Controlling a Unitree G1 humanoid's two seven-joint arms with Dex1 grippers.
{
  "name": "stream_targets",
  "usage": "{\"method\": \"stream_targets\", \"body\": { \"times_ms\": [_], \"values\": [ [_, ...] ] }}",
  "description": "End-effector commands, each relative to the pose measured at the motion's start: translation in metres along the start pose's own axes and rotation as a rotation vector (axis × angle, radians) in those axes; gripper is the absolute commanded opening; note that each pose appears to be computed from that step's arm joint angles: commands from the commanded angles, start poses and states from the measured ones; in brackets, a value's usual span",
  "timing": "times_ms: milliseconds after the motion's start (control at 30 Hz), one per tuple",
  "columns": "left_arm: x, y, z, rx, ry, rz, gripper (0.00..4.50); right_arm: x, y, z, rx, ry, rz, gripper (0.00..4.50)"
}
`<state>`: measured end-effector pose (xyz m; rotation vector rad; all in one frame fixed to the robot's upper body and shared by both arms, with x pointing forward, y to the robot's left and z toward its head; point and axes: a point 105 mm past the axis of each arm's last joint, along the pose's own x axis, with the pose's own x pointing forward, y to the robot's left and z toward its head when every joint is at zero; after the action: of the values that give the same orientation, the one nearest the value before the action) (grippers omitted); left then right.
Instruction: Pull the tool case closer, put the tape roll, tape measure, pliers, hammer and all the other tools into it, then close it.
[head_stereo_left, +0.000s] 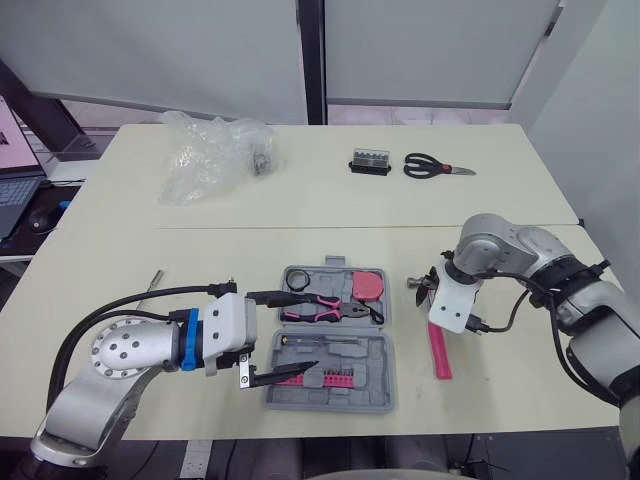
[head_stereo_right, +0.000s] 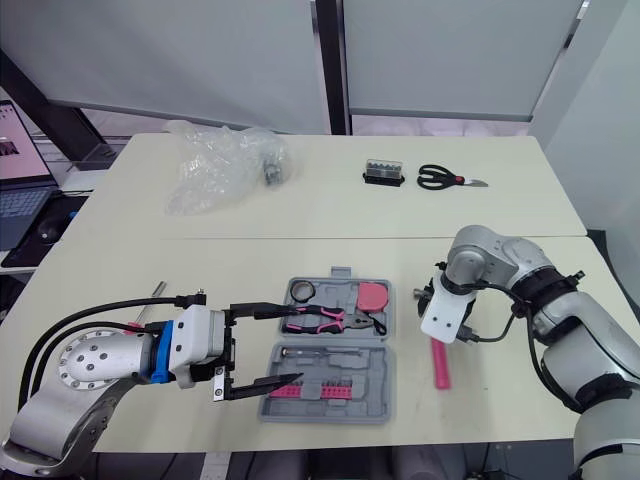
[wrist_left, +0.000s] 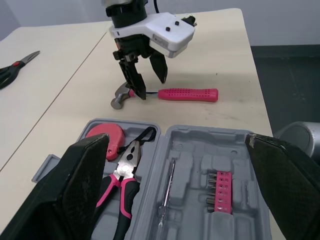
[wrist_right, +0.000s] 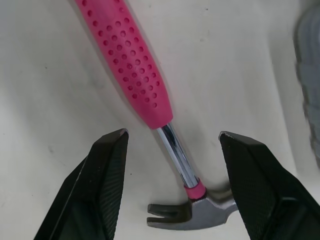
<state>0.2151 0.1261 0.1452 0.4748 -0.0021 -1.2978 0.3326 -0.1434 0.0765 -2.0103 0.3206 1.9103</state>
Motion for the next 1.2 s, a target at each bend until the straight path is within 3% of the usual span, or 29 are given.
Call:
{"method": "stream_targets", "body": {
  "times_ms": [33,233,533,733,1033,1200],
  "values": [
    [0.003,-0.005,0.006,0.026,-0.013,-0.01,4.5,-0.002,-0.006,-0.005,-0.043,0.036,0.004,3.08],
    [0.004,-0.009,0.004,0.021,-0.011,-0.004,4.5,0.008,-0.009,-0.012,-0.066,0.067,0.038,3.08],
    [0.004,-0.01,0.002,0.013,-0.008,0.009,4.5,0.02,-0.01,-0.012,-0.053,0.045,0.003,1.27],
    [0.002,-0.006,0.002,0.013,-0.008,0.013,4.5,0.016,-0.002,-0.016,0.023,0.027,-0.024,0.28],
    [0.002,-0.001,0.001,0.021,-0.01,0.008,4.5,-0.02,0.03,-0.021,0.237,-0.017,-0.075,0.22],
    [0.005,0.001,-0.001,0.024,-0.017,-0.007,4.5,-0.042,0.068,-0.013,0.605,-0.131,-0.094,0.22]
  ]
}}
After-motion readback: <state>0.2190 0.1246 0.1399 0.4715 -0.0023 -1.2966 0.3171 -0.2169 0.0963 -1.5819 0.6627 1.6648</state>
